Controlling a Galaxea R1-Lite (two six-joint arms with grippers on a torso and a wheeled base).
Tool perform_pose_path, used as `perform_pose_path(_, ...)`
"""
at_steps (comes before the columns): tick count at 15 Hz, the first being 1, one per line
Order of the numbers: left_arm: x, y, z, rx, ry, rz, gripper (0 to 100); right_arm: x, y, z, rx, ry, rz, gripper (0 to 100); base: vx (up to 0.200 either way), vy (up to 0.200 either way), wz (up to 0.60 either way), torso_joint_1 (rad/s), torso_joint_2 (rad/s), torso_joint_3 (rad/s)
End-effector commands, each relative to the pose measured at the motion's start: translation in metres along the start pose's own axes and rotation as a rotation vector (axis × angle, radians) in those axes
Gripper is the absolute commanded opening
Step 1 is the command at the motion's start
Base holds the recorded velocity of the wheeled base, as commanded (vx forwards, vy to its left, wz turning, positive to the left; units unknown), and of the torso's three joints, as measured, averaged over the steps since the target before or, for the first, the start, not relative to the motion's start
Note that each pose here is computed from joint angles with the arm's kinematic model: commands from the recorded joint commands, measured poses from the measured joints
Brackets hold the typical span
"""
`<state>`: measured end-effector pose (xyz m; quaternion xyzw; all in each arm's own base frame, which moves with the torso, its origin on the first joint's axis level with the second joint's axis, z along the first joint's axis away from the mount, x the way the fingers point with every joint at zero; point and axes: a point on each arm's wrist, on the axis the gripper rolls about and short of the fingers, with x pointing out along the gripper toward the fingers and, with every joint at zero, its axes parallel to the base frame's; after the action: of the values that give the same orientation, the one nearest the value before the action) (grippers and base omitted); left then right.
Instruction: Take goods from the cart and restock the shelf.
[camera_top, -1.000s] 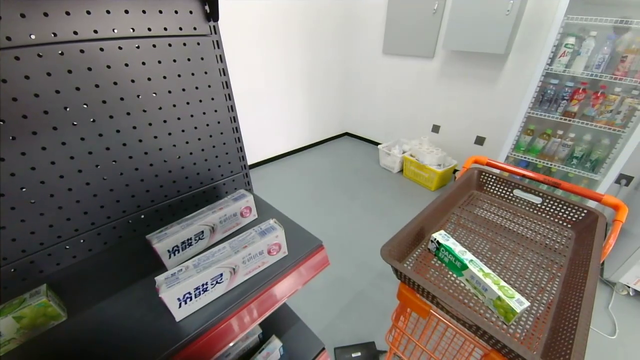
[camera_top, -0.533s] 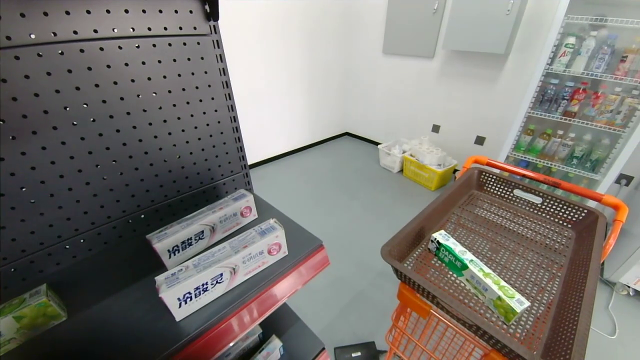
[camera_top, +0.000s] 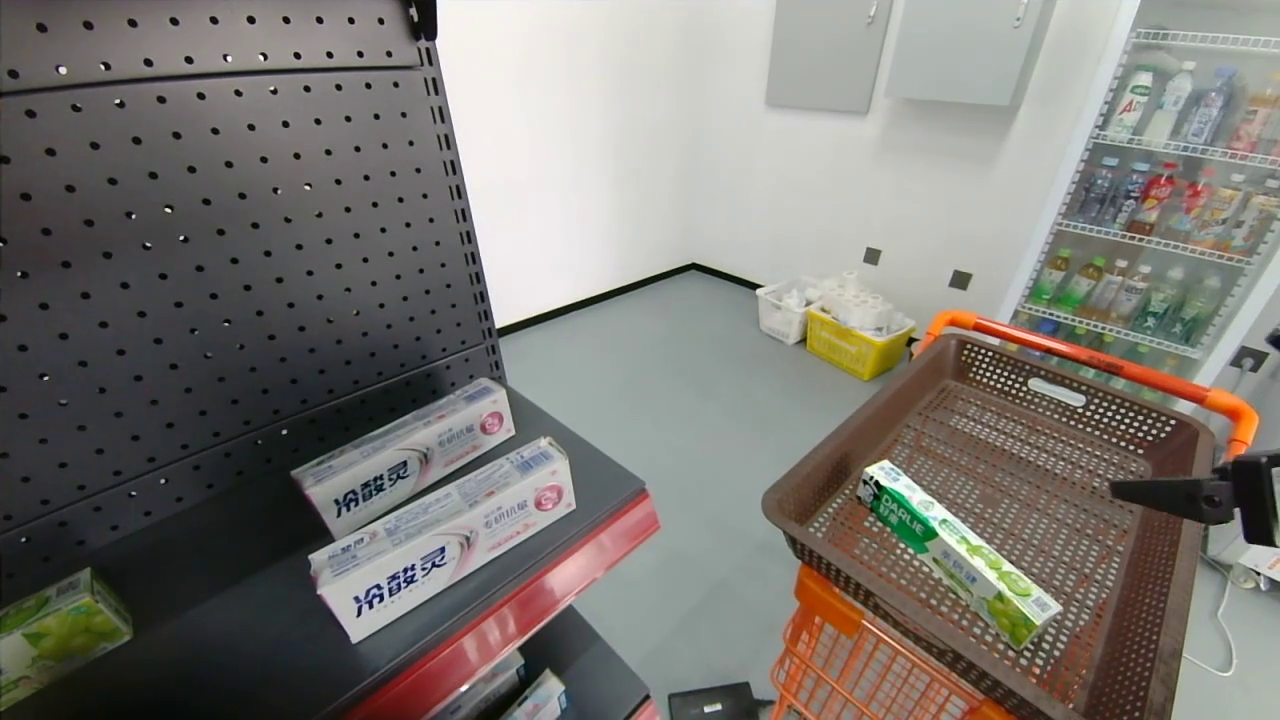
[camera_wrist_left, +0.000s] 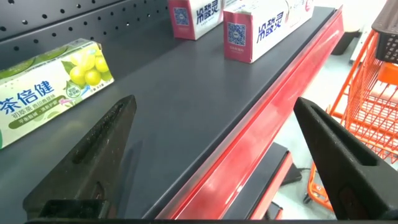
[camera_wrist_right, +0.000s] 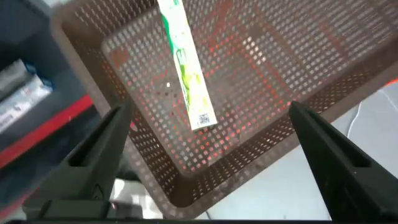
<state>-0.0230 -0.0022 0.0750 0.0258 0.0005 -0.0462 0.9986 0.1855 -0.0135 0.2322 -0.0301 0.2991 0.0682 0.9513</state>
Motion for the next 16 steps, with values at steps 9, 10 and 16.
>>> perform_pose_path(9,0.000,0.000,0.000,0.000,0.001,0.002,100,0.131,-0.020,-0.009,-0.167,0.189,0.120,100,0.000,0.000,0.00,0.000,0.00,0.000)
perform_pose_path(10,0.000,0.000,0.000,0.000,0.001,0.000,100,0.146,-0.019,-0.012,-0.215,0.199,0.136,100,0.000,0.000,0.00,0.000,0.00,0.000)
perform_pose_path(16,0.000,0.000,0.000,0.000,0.001,0.002,100,0.187,-0.009,-0.013,-0.317,0.235,0.198,100,0.000,0.000,0.00,0.000,0.00,0.000)
